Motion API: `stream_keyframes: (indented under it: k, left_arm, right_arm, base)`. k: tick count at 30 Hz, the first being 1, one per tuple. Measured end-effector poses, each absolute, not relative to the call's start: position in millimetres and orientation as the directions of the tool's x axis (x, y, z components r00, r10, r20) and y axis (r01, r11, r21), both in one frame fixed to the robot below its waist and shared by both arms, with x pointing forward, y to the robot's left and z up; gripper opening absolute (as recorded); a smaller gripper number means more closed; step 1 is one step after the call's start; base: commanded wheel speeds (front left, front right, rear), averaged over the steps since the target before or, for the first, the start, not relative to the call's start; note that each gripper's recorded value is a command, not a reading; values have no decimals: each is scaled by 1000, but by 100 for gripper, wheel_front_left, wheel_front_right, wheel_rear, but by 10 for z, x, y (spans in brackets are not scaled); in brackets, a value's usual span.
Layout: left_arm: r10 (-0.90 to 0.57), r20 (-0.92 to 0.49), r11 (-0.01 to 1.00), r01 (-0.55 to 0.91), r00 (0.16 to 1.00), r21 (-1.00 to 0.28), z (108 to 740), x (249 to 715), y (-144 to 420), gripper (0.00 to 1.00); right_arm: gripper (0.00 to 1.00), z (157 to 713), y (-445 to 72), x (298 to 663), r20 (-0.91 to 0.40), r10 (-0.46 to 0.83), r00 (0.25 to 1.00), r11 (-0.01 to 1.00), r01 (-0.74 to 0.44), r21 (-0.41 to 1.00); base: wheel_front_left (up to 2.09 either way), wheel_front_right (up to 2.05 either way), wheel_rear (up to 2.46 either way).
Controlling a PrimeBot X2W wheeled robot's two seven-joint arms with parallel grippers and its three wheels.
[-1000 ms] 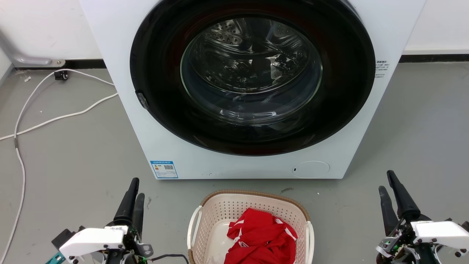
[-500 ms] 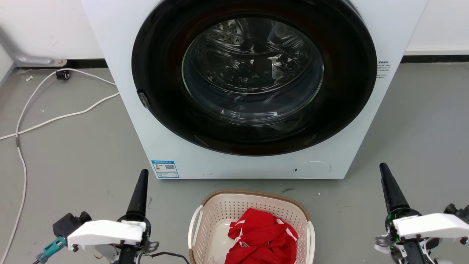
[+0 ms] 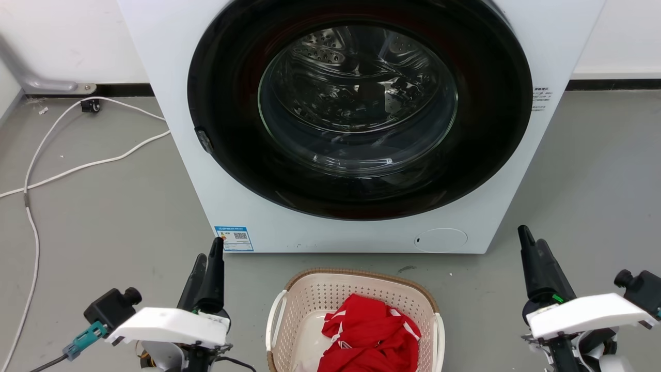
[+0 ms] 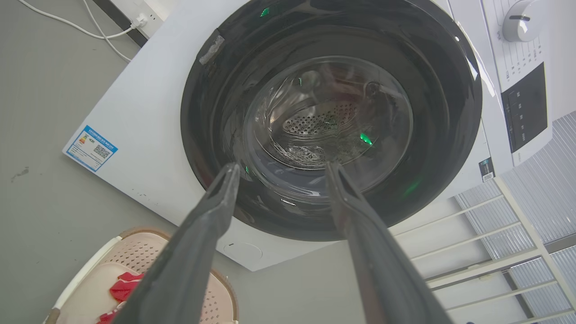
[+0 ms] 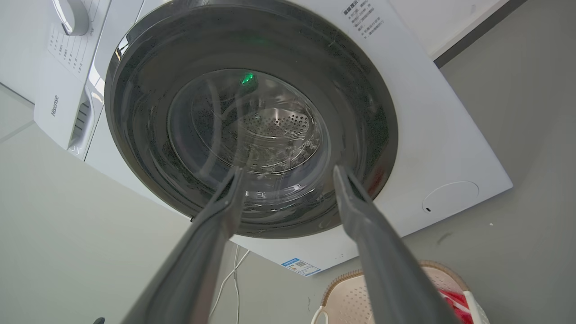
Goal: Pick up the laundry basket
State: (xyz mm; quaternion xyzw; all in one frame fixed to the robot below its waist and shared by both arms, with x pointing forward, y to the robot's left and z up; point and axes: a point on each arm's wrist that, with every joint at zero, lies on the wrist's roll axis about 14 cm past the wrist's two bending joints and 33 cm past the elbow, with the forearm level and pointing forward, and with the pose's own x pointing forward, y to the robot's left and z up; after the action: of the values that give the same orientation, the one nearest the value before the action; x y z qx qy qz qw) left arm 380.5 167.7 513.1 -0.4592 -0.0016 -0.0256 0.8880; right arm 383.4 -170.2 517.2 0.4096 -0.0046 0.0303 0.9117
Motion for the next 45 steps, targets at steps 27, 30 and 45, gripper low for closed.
stream_keyframes:
  k: [27,30,45]
  left_arm:
    - [-100,97,853,135,990,-504,5297,3775,1473,100]
    - [-104,103,869,141,989,-475,5306,3768,1462,100]
    - [-135,116,935,165,984,-315,5290,3737,1394,100]
  right_arm:
    - [100,5232,-1524,3775,40,130,991,901,-134,412]
    - [100,5253,-1534,3776,45,128,991,914,-136,383]
    - [100,5255,-1491,3722,39,150,988,960,-154,235]
  base:
    - [0,0,0]
    - [0,0,0]
    - [0,0,0]
